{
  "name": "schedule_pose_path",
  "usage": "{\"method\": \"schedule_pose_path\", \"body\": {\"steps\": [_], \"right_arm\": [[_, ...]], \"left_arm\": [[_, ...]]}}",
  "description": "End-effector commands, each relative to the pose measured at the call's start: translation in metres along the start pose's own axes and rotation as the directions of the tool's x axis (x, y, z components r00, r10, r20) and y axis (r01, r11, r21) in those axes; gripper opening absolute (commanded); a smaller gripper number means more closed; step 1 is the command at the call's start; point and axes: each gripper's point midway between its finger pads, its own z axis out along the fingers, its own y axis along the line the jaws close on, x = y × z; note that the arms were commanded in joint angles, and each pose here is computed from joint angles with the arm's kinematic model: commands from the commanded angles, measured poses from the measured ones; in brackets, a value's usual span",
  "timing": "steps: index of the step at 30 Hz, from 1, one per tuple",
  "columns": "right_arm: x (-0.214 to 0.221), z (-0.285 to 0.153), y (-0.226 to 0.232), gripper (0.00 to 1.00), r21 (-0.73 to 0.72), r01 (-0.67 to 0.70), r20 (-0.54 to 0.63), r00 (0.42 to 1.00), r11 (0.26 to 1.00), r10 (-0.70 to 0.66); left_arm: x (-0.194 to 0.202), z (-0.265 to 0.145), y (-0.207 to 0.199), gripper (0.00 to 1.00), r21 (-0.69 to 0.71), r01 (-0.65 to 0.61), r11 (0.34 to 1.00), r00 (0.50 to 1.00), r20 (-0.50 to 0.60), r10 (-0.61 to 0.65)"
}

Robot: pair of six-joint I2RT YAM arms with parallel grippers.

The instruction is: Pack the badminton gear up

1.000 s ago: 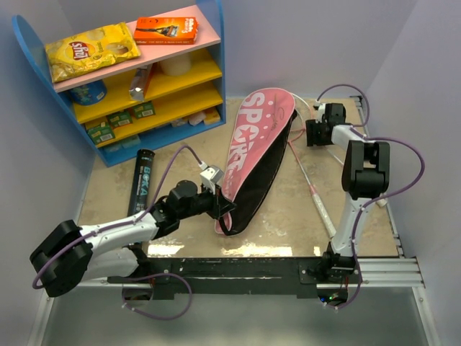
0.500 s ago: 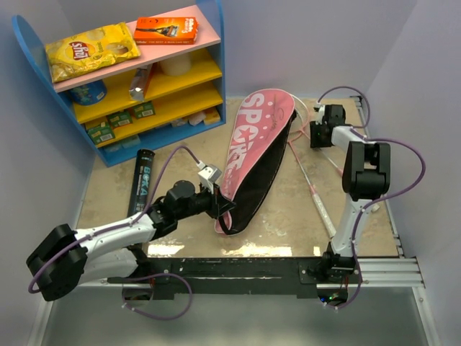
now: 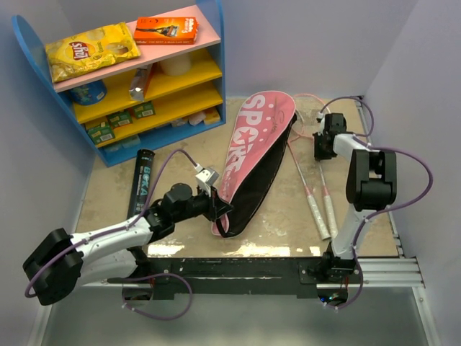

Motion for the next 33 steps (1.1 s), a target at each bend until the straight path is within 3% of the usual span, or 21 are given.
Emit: {"method": "schedule_pose_path", "body": {"steps": [1,7,15,19,24,33], "right_arm": [[0.043,-0.010,0.001,0.12,0.046,-0.018,-0.131,0.991,0.999,0.024],[0.014,-0.036,-0.004,0.00,0.098,-0.054,-0.036,0.998,0.994,0.058],[-0.051,-0.102,-0.001,0.00,0.160,-0.107,0.119,0.989,0.981,0.088],[-0.067,-0.138,0.010,0.00,0.117,-0.172,0.177,0.973,0.978,0.150],[-0.058,-0.174,0.025,0.00,0.054,-0.289,0.241,0.933,0.956,0.268],[-0.005,-0.224,0.109,0.00,-0.096,-0.232,0.257,0.934,0.968,0.250]], "left_arm": [[-0.024,-0.004,-0.017,0.00,0.065,-0.018,0.998,0.997,0.081,0.013],[-0.028,-0.003,-0.017,0.00,0.047,-0.022,0.999,0.997,0.071,0.018],[-0.040,-0.003,-0.014,0.00,0.004,-0.019,1.000,0.997,0.081,0.019],[-0.051,-0.004,-0.013,0.00,-0.028,-0.033,0.999,0.995,0.096,0.036],[-0.062,0.003,-0.017,0.00,-0.039,-0.045,0.998,0.996,0.079,0.048],[-0.068,0.018,0.000,0.00,-0.122,-0.030,0.992,0.997,0.070,0.039]]}}
